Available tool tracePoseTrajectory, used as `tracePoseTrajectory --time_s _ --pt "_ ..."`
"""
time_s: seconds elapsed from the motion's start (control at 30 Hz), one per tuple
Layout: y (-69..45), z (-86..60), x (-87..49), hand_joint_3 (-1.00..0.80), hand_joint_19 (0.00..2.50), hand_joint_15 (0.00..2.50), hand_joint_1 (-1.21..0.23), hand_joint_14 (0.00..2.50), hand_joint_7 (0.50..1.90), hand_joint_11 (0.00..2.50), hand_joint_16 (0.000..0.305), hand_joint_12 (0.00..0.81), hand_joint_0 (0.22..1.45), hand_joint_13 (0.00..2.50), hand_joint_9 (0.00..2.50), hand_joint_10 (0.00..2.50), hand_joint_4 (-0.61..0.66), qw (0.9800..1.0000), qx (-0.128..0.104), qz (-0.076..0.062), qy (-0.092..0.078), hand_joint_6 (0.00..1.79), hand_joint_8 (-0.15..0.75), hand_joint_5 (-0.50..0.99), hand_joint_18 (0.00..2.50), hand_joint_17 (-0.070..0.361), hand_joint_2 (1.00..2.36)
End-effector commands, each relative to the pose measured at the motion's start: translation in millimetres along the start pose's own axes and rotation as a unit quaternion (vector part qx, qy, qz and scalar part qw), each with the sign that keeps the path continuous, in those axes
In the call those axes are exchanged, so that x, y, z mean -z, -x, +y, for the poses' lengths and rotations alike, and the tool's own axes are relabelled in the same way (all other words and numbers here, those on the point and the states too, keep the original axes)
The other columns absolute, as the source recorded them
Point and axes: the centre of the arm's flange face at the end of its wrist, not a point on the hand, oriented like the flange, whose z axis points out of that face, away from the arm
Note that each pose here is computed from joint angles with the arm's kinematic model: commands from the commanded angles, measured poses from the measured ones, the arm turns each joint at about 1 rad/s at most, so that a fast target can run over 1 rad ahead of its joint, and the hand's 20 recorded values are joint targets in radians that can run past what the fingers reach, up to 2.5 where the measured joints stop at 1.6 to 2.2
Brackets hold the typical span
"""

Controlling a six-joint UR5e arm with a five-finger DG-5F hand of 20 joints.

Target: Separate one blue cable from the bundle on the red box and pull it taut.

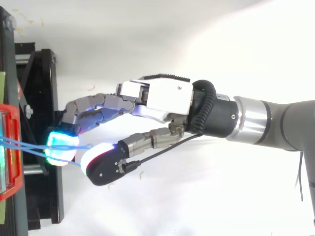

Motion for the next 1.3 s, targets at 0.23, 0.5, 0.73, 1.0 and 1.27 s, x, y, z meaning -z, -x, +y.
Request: tracePoseTrajectory --time_s 0.23,0.5,0.73,1.0,1.27 --pt "8.5 37.8 1.9 -0.49 0.25 0.19 -0.59 0.01 1.16 0.32 0.053 0.378 0.52 0.5 0.69 0.01 0.19 0.9996 0.014 0.008 -0.024 0.5 0.318 -0.09 0.49 0.119 1.0" --pt "15.1 43.6 1.5 -0.5 0.26 0.2 -0.61 0.01 1.2 0.33 0.053 0.38 0.53 0.52 0.7 0.01 0.18 0.9995 0.016 0.003 -0.027 0.5 0.321 -0.09 0.51 0.118 1.0" --pt "23.7 45.7 -1.1 -0.5 0.29 0.21 -0.59 0.01 1.22 0.33 0.053 0.388 0.51 0.57 0.74 0.01 0.16 0.9996 0.006 -0.012 -0.025 0.5 0.326 -0.08 0.58 0.119 1.0" --pt "28.9 61.2 -11.5 -0.5 0.32 0.24 -0.57 0.01 1.23 0.33 0.053 0.396 0.5 0.6 0.77 0.01 0.18 0.999 -0.006 -0.017 -0.04 0.5 0.34 -0.07 0.61 0.12 1.0" --pt "25.7 69.1 -15.6 -0.5 0.33 0.26 -0.62 0.01 1.28 0.35 0.052 0.392 0.51 0.64 0.78 0.01 0.16 0.9987 0.0 -0.015 -0.049 0.5 0.338 -0.06 0.64 0.117 1.0"
